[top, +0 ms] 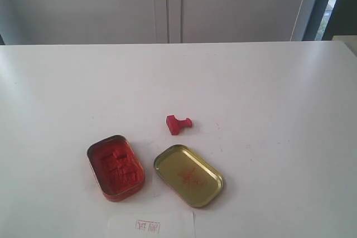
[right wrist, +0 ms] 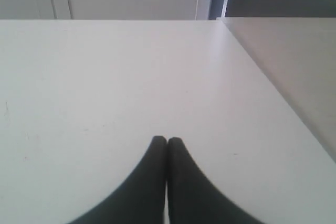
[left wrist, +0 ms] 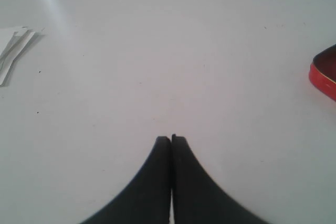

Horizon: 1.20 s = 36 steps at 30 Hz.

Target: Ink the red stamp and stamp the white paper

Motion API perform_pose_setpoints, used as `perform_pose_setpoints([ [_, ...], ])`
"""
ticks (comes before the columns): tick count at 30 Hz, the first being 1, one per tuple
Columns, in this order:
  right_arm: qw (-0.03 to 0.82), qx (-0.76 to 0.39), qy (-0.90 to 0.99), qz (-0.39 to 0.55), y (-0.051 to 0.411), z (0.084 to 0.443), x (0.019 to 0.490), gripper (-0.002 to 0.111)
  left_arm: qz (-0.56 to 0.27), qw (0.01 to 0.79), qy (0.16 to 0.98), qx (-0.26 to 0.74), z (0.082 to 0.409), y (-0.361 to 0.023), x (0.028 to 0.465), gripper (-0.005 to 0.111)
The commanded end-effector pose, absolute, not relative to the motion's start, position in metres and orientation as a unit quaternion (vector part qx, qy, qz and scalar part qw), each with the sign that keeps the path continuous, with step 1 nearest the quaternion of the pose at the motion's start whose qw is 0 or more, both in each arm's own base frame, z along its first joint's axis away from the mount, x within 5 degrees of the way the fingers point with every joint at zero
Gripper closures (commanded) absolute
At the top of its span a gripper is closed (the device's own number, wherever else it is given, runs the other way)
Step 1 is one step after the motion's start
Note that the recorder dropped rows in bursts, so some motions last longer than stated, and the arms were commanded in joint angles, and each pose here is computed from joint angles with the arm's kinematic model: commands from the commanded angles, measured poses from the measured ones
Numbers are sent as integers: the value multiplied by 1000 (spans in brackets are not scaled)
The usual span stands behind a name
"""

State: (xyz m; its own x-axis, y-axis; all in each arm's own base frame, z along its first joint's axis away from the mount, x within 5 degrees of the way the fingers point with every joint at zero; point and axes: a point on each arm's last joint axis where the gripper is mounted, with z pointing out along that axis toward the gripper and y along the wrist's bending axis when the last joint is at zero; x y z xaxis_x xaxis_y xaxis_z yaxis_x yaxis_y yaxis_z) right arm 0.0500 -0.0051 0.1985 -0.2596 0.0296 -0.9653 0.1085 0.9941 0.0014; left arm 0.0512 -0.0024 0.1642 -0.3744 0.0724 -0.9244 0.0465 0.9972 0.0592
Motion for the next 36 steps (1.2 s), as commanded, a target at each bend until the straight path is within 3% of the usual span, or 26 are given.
perform_pose_setpoints([
  [1,605,43,794,-38,-6,188,52,108,5,560,828,35,165,-3,51,107],
  [36,608,29,793,-28,-4,182,53,108,5,560,828,35,165,-3,51,107],
])
